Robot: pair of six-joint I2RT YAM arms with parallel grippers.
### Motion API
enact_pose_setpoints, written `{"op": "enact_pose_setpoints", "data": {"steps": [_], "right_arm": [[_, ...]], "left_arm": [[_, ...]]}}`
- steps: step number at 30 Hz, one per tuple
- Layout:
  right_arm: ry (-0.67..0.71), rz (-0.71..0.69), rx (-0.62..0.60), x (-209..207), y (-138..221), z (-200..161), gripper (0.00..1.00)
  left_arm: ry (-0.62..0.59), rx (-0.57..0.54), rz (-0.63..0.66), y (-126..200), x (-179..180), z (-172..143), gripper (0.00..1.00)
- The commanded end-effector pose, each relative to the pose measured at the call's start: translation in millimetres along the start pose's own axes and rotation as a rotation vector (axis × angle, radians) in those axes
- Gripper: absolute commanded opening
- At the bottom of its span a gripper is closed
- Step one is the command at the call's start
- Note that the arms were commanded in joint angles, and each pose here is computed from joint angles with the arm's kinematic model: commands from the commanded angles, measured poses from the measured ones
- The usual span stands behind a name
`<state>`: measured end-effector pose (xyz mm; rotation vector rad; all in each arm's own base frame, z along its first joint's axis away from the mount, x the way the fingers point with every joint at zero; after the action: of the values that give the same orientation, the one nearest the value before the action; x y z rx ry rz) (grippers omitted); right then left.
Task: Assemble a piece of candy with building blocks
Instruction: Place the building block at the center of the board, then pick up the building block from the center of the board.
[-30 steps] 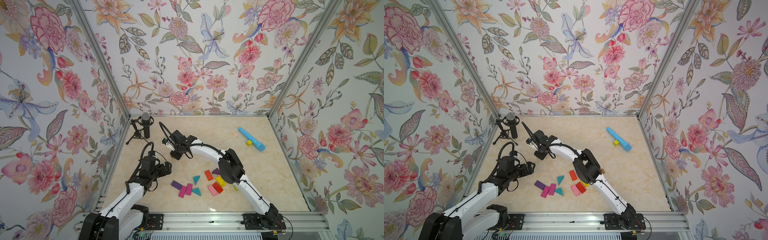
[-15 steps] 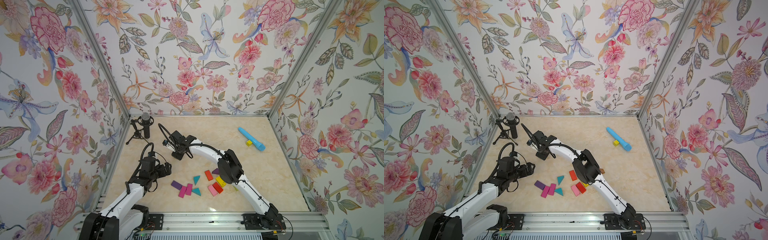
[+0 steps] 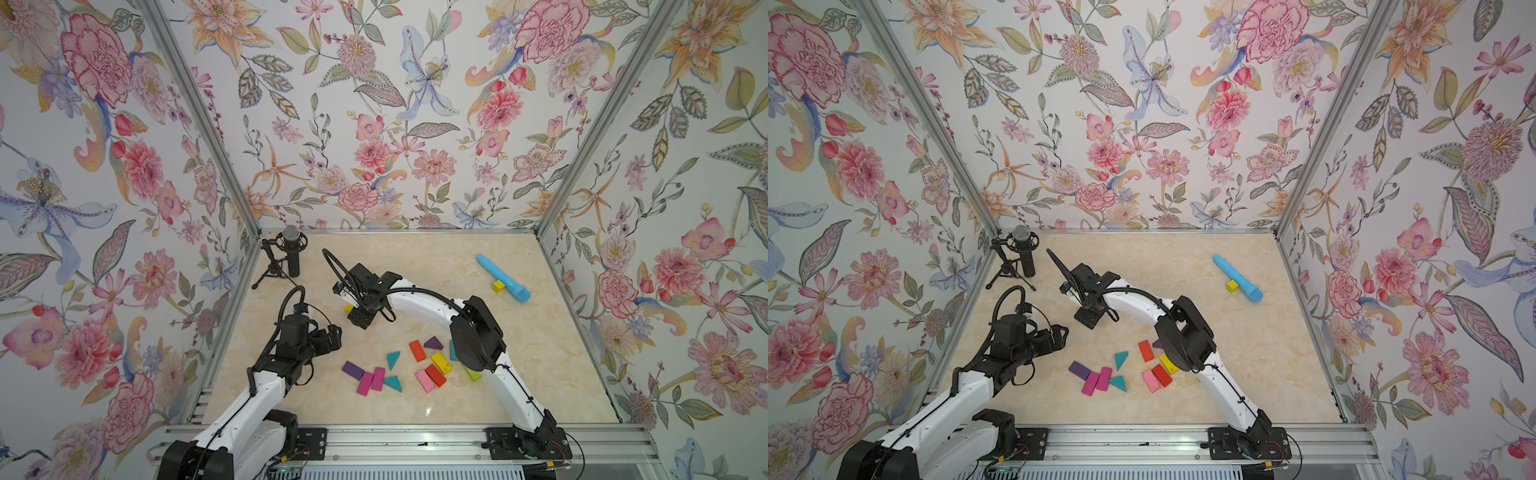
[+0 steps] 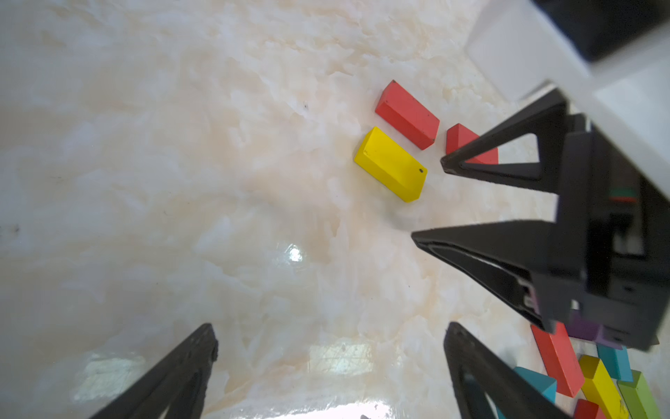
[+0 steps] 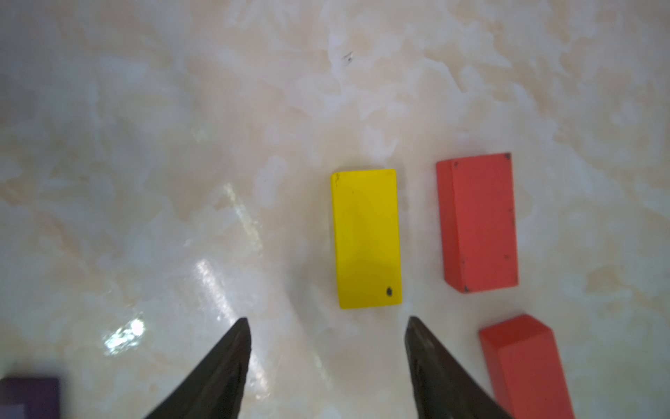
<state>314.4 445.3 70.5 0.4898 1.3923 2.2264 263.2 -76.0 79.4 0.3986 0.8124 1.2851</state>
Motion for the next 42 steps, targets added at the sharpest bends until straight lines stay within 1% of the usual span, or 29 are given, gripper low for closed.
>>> {"op": "enact_pose_setpoints", "data": {"steps": [1,3,5,7,11,15,23,28,34,42], "right_arm": [[-0.083,0.144,-0.082,49,39,-11,0.73],[-0.097,0.178,-0.074,70,41,-30,0.73],[-0.094,0.191,-0.073,87,41,-40,0.74],[-0.095,0.214,-0.070,102,37,-44,0.74],[-0.109,0.262,-0.078,125,27,-41,0.74],[-0.124,0.242,-0.049,127,9,-45,0.73],[-0.086,0.204,0.022,132,-16,-67,0.70],[-0.061,0.191,0.066,136,-23,-83,0.67],[-0.036,0.169,0.115,136,-30,-100,0.60],[-0.019,0.155,0.144,133,-31,-114,0.54]], "left_arm": [[0.042,-0.024,0.029,2,7,10,0.99],[0.074,-0.020,0.013,-3,10,7,0.99],[0.099,-0.019,-0.001,-6,12,3,0.99],[0.113,-0.015,-0.003,-7,15,-1,0.99],[0.137,-0.020,0.017,-5,24,-5,0.99],[0.150,-0.042,0.030,-1,28,-1,0.99],[0.166,-0.021,0.052,-6,38,-4,0.99],[0.176,-0.032,0.076,-4,44,-3,0.99],[0.186,-0.038,0.098,-2,50,-1,0.99],[0.185,-0.042,0.129,-1,55,-1,0.99]]}}
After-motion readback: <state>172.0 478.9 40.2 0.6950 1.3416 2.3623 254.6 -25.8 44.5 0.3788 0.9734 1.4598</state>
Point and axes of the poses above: each gripper's point midway between its finger pads, its own y axis back along the fingers, its own x axis along the line the jaws close on, z = x × y, the point moved 1 cm from there along y, back along the fingers, and after that the axes turned 9 degrees about -y, right-handed, at the moved point
